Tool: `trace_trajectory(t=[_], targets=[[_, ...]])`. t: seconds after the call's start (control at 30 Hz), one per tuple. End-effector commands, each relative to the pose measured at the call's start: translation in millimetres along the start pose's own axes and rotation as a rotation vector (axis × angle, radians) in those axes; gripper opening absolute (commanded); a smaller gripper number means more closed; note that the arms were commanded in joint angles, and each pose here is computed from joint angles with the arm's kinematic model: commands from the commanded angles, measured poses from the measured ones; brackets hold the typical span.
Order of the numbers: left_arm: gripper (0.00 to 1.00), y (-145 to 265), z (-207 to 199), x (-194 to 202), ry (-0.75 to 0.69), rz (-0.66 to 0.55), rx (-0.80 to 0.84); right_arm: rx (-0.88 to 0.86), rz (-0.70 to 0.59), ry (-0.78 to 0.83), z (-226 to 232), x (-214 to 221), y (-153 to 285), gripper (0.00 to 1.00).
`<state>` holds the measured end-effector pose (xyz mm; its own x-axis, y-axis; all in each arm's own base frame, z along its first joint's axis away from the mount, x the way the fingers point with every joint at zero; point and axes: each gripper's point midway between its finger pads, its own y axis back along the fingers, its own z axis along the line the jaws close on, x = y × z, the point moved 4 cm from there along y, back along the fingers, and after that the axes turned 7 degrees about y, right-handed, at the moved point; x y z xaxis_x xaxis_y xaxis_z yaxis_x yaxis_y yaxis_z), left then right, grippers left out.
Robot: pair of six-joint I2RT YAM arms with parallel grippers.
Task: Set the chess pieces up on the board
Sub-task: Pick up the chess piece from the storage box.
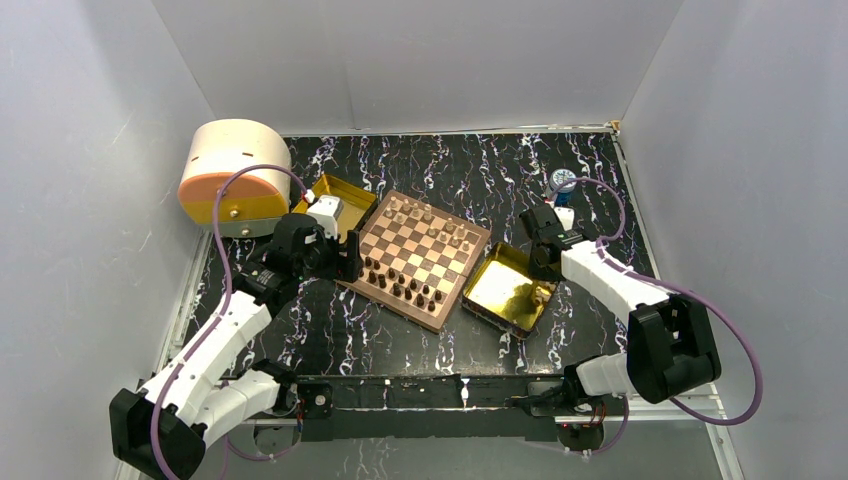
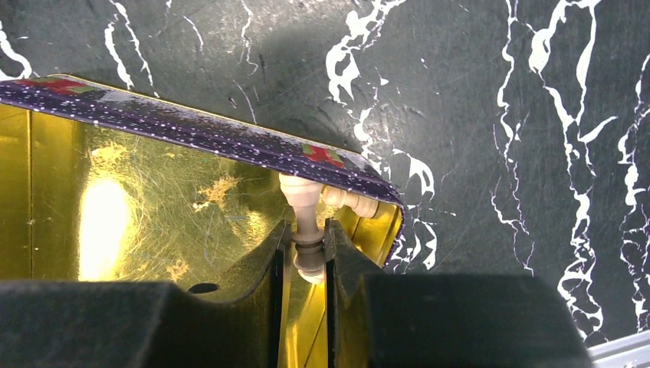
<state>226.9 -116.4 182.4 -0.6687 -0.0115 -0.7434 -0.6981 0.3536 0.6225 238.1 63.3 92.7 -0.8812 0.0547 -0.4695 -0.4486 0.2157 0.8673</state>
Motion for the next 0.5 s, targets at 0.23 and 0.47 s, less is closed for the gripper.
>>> trace_trajectory(t=[0.23, 0.47], targets=[[0.79, -1.8, -0.4, 0.3, -0.011, -0.003, 0.003, -0.213, -0.068, 0.094, 26.8, -20.2, 9.1, 0.13], [0.78, -3.3, -1.0, 0.9, -0.011, 0.006, 0.007, -0.259, -0.117, 0.129, 31.3, -28.5, 13.5, 0.14]])
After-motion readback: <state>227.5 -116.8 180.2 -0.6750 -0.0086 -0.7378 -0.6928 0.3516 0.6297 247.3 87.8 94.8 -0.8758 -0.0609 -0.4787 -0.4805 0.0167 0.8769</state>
